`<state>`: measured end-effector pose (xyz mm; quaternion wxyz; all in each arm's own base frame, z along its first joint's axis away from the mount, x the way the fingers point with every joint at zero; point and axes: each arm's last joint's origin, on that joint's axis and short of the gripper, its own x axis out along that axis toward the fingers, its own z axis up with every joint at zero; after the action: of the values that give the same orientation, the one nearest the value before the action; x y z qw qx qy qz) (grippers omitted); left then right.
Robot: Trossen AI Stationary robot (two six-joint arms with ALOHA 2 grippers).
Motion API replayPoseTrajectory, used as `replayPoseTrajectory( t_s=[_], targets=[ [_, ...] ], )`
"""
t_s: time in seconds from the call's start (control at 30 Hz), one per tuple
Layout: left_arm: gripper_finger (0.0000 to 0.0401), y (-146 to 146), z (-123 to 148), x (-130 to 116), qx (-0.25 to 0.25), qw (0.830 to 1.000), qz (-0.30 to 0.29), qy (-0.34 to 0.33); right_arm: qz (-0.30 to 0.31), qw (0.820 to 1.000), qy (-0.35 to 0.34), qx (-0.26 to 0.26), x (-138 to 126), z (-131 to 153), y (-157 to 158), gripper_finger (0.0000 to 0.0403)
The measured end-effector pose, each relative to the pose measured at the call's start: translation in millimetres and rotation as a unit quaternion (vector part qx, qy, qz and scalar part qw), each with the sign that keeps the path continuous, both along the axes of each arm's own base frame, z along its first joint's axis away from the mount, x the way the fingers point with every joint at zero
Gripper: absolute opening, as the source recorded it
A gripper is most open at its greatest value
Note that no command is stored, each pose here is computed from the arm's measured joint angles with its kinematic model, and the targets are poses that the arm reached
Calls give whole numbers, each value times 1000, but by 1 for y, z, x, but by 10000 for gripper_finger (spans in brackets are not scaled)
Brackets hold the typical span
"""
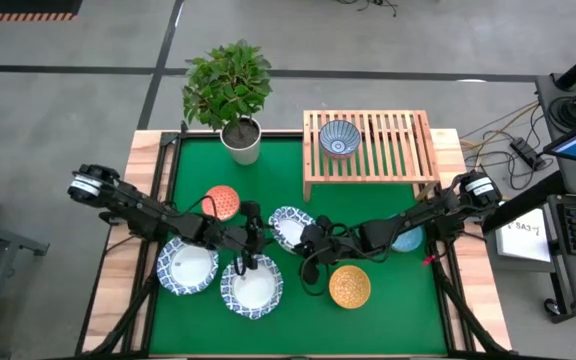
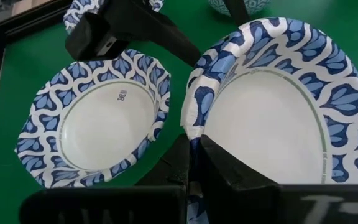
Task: Place and stack bowls onto a shelf
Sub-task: Put the white patterned bowl on the shelf
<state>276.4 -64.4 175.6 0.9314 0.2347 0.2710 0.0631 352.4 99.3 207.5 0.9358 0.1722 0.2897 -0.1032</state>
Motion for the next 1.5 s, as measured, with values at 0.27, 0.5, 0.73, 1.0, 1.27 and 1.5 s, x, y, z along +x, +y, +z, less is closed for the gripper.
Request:
replayPoseTrajectory(
  t_s=[0.27, 0.5, 0.73, 1.0, 1.27, 1.5],
  targets=[
    [12, -2, -3, 5, 1, 1000, -9, 9, -3, 1000, -6, 2, -3, 6, -1, 58],
    [3, -10, 7, 10, -10, 999, -40, 13, -6, 999, -34, 9, -9, 25, -3, 114],
    [0, -16, 22, 18, -33, 996, -73, 25, -15, 999, -39, 6, -10, 29, -5, 138],
    [0, 7, 44, 29, -121, 990, -4, 67, -18, 997, -79, 18, -33, 69, -13, 139],
    [0, -9, 52, 29, -133, 985, -68, 84, 7, 992, -129, 10, -61, 104, -2, 139],
    [0, -14, 43, 23, -130, 984, -71, 100, 13, 996, -88, -11, -53, 85, 6, 139]
  ],
)
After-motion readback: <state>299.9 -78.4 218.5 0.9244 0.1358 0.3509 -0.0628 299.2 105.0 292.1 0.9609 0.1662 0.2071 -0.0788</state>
